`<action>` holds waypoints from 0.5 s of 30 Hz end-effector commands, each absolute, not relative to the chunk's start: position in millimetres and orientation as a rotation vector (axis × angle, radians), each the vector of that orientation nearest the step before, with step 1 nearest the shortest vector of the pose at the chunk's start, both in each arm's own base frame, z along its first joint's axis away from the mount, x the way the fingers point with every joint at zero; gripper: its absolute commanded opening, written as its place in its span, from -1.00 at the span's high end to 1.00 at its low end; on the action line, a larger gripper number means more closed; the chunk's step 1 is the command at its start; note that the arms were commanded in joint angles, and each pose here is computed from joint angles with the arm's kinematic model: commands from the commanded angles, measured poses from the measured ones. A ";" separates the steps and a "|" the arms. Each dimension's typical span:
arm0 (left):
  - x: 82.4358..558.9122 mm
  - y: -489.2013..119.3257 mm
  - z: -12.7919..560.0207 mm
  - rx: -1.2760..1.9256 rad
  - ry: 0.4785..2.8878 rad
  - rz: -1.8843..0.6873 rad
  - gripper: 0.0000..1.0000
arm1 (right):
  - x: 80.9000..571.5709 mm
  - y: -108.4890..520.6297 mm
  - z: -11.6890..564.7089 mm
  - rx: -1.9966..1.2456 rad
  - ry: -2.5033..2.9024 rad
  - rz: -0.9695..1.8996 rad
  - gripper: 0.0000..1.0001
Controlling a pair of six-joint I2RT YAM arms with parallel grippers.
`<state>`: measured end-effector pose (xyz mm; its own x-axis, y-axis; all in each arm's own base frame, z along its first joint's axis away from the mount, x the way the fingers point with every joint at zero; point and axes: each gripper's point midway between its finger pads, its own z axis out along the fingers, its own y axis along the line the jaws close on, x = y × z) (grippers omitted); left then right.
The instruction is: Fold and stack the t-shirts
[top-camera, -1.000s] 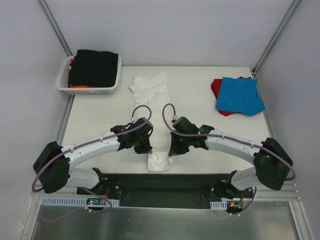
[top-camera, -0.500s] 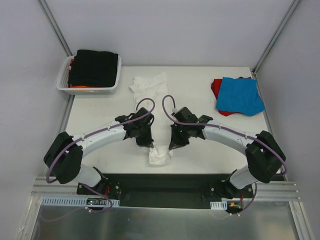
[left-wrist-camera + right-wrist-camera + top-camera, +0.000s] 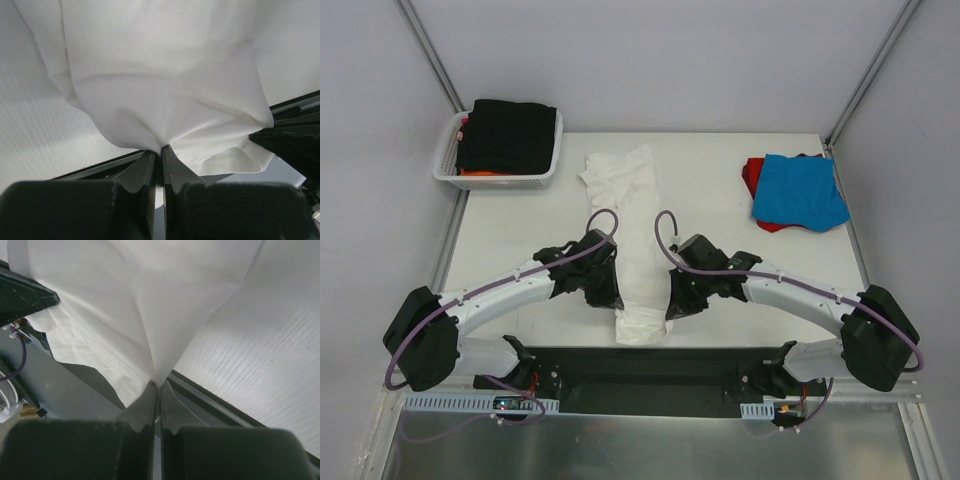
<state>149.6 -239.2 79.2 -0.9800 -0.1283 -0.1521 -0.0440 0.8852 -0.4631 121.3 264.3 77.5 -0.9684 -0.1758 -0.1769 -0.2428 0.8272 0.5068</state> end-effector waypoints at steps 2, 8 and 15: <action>123.0 -229.4 66.1 -0.117 2.912 -0.613 1.00 | 103.1 257.7 71.0 -0.372 2.930 0.752 0.98; 94.8 -234.0 54.7 -0.082 2.947 -0.569 0.99 | 86.4 260.3 63.0 -0.414 2.955 0.724 0.90; 74.0 -237.9 49.8 -0.031 2.965 -0.548 -0.10 | 74.9 255.0 58.0 -0.421 2.959 0.690 -0.55</action>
<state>80.9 -242.5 50.2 -0.9936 -0.0268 -0.1095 0.0167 0.9255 -0.3783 78.5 261.9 58.3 -0.9570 -0.2614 -0.1255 -0.2897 0.8439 0.4516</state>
